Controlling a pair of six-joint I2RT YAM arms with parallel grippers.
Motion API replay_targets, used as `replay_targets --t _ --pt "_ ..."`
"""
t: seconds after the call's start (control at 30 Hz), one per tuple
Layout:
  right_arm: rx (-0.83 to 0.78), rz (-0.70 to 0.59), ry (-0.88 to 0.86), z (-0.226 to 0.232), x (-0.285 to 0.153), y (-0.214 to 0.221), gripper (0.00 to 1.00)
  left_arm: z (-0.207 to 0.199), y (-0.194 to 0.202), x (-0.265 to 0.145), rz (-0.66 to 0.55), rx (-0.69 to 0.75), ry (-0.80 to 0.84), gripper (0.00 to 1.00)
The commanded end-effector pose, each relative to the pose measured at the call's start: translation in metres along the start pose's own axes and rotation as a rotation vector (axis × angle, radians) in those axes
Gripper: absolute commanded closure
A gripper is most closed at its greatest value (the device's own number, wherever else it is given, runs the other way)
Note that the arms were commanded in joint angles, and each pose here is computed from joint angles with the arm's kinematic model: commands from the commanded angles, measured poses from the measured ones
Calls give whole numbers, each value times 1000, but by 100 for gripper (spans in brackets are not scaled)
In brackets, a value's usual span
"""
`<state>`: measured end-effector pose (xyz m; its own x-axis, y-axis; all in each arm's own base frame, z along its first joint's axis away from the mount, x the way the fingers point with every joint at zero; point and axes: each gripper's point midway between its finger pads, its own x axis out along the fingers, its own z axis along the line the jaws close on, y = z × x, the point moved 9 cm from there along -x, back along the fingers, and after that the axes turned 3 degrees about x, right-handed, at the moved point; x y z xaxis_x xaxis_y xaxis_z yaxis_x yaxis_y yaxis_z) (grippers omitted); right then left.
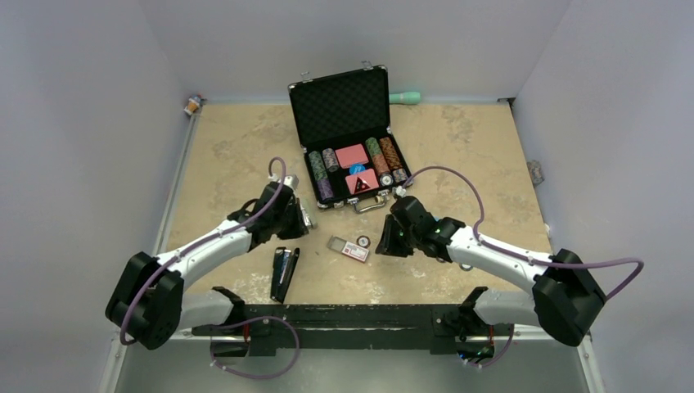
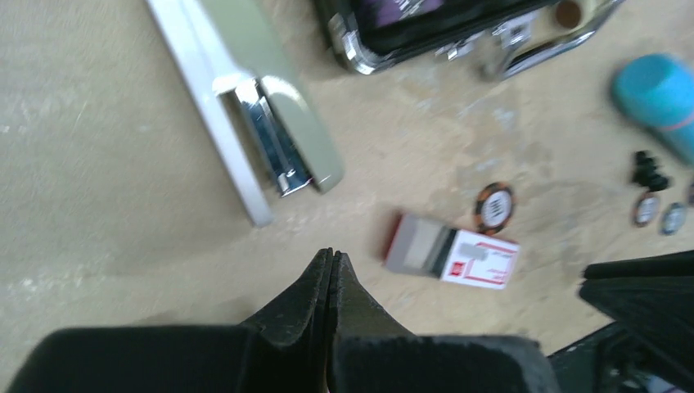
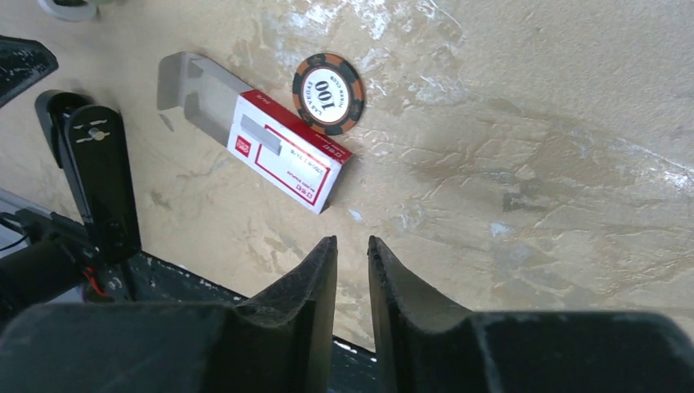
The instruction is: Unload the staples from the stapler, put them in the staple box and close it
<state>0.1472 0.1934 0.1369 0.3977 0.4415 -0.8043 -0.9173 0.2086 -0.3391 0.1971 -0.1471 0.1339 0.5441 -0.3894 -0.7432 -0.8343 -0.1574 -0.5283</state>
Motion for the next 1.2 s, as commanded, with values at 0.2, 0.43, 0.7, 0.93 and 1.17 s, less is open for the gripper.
replay_targets --t 0.2,0.43,0.7,0.93,1.17 --pt "4 -2 21 3 10 5 91 -5 3 14 40 132 -77 100" --pt "-5 27 64 5 23 10 100 -10 3 26 62 163 -76 100" --pt "-19 26 78 8 33 8 100 -17 4 40 92 193 -65 100" --pt "-32 29 91 12 42 6 100 -26 8 48 124 205 -27 100" --pt "-45 26 99 13 48 3 100 -32 11 54 148 213 -5 100"
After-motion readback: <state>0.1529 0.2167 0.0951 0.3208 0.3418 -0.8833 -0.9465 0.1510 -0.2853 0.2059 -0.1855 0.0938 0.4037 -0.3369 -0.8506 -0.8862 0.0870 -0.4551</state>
